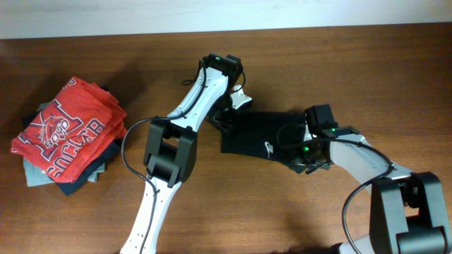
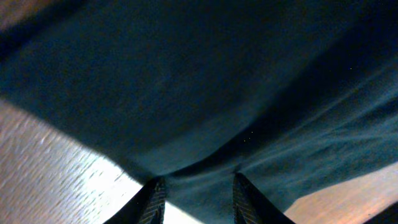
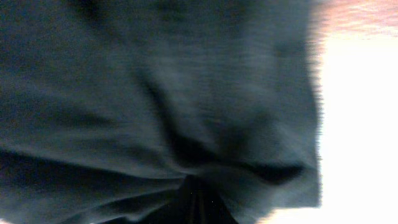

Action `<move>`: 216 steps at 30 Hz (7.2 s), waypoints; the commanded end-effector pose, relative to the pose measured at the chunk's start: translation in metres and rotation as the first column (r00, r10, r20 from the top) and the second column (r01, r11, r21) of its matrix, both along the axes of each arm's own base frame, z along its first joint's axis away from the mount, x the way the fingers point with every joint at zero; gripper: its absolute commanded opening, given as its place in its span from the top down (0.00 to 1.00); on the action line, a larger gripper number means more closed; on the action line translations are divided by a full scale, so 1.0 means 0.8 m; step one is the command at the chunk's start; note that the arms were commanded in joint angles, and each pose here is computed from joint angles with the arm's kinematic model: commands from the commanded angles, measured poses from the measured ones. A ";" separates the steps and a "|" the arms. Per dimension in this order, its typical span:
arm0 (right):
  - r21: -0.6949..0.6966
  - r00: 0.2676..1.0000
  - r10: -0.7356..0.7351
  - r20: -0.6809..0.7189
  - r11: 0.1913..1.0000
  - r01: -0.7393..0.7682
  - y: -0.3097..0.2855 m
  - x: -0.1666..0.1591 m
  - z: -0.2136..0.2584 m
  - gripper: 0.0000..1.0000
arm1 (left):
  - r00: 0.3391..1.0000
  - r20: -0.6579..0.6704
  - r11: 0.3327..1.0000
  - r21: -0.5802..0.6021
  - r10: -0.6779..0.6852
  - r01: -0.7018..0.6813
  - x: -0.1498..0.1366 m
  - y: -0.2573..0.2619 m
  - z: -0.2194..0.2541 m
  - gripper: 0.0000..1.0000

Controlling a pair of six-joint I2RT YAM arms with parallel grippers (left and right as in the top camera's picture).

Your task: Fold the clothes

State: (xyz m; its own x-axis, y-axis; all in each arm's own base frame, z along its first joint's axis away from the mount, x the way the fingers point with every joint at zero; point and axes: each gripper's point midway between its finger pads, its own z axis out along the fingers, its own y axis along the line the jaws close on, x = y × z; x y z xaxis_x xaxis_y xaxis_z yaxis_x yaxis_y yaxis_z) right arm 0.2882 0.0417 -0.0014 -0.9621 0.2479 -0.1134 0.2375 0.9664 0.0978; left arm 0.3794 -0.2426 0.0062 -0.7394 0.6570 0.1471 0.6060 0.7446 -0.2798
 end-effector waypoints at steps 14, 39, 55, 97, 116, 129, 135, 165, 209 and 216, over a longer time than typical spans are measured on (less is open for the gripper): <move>-0.055 0.996 0.093 0.005 0.994 -0.092 -0.010 0.024 0.073 0.96 | 0.993 0.023 0.978 0.169 0.117 -0.120 0.024 0.067 0.015 0.71; 0.074 0.991 -0.036 0.132 0.997 0.026 -0.011 0.109 0.047 0.94 | 0.940 0.324 0.948 -0.253 -0.108 0.196 0.075 -0.093 0.047 0.72; -0.183 0.981 -0.168 0.101 0.966 0.184 -0.080 0.103 0.017 0.96 | 0.955 0.291 0.998 0.032 -0.062 0.055 0.080 -0.013 -0.043 0.85; 0.253 0.957 -0.226 0.184 0.951 0.176 -0.123 0.059 0.144 0.18 | 0.980 -0.048 0.933 -0.301 0.193 -0.199 0.017 -0.055 0.028 0.21; 0.278 0.972 -0.231 0.047 0.938 0.209 -0.121 0.054 0.091 0.19 | 0.978 -0.105 0.967 -0.159 0.182 -0.197 -0.037 -0.080 0.022 0.36; 0.294 0.972 -0.229 0.049 0.933 0.205 -0.117 0.055 0.093 0.20 | 0.953 -0.125 0.950 -0.114 0.277 -0.291 -0.047 -0.097 0.010 0.95; 0.296 0.972 -0.230 0.046 0.932 0.206 -0.117 0.054 0.093 0.20 | 0.941 -0.064 0.938 -0.080 0.334 -0.338 -0.011 -0.039 0.029 0.99; 0.330 0.973 -0.229 0.035 0.921 0.205 -0.109 0.053 0.095 0.24 | 0.845 0.535 0.970 0.202 0.008 -0.138 0.037 -0.025 0.158 0.99; 0.470 0.985 -0.146 0.088 0.878 0.088 -0.076 0.058 0.112 0.33 | 0.720 0.693 0.950 0.248 -0.039 -0.188 0.044 -0.075 0.182 0.54; 0.687 0.966 -0.048 0.252 0.713 -0.144 -0.016 0.073 0.162 0.93 | 0.947 0.304 0.943 -0.334 0.100 0.007 0.052 -0.113 0.161 0.83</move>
